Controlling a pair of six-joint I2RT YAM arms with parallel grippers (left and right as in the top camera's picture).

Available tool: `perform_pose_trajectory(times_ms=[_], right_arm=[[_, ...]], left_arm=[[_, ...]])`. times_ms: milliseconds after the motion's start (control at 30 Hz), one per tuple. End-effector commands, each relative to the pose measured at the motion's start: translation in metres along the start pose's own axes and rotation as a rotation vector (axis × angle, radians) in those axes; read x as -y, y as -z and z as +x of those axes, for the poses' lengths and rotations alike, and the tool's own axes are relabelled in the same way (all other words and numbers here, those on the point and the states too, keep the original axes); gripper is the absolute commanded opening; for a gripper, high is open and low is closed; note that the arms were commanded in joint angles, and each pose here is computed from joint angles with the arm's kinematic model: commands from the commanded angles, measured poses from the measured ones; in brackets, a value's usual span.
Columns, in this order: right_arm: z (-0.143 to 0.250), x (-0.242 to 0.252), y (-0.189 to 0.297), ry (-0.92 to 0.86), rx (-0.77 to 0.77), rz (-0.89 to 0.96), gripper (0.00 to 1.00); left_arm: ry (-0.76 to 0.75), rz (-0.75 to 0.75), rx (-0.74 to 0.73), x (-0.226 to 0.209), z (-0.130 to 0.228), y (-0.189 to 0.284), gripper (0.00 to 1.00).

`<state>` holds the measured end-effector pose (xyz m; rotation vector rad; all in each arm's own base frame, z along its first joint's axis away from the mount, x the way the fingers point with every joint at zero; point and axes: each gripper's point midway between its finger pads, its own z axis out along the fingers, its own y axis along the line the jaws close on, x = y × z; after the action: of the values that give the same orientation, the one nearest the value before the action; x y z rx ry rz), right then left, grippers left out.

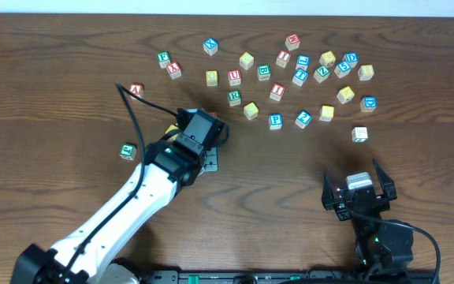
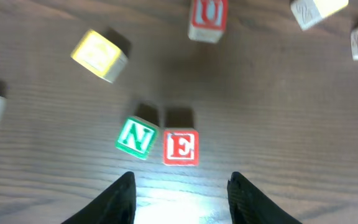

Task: Spell out NEURIPS
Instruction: 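Open the left gripper and raise it off the red E block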

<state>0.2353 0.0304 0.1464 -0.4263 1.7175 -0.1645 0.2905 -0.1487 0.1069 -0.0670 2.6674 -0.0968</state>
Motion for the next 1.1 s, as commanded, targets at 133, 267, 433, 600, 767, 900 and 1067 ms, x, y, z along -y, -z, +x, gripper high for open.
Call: perform_pose_trajectory(times_ms=[133,267,433,600,767,900,1067], right_arm=[[0.001,0.003,0.0,-0.015,-0.002,0.011,0.99],[0.001,0.003,0.0,-0.015,-0.002,0.011,0.99],[0.001,0.003,0.0,-0.015,-0.002,0.011,0.99],[0.001,0.003,0.0,-0.016,-0.002,0.011,0.99],[0.001,0.003,0.0,-0.015,-0.002,0.011,0.99],[0.001,0.003,0.0,-0.015,-0.002,0.011,0.99],[0.001,0.003,0.0,-0.015,-0.002,0.011,0.99]], left_arm=[[-0.026,-0.138,0.077,-0.028,-0.014,0.006,0.48],[-0.024,-0.132,0.078,-0.027,-0.015,0.006,0.52],[-0.061,-0.087,0.067,-0.017,-0.017,0.008,0.56],[-0.06,-0.078,0.081,-0.014,-0.024,0.013,0.59],[-0.066,-0.075,0.071,-0.013,-0.023,0.016,0.59],[-0.066,-0.077,0.069,-0.014,-0.023,0.016,0.59],[-0.066,-0.073,0.065,-0.013,-0.022,0.016,0.59]])
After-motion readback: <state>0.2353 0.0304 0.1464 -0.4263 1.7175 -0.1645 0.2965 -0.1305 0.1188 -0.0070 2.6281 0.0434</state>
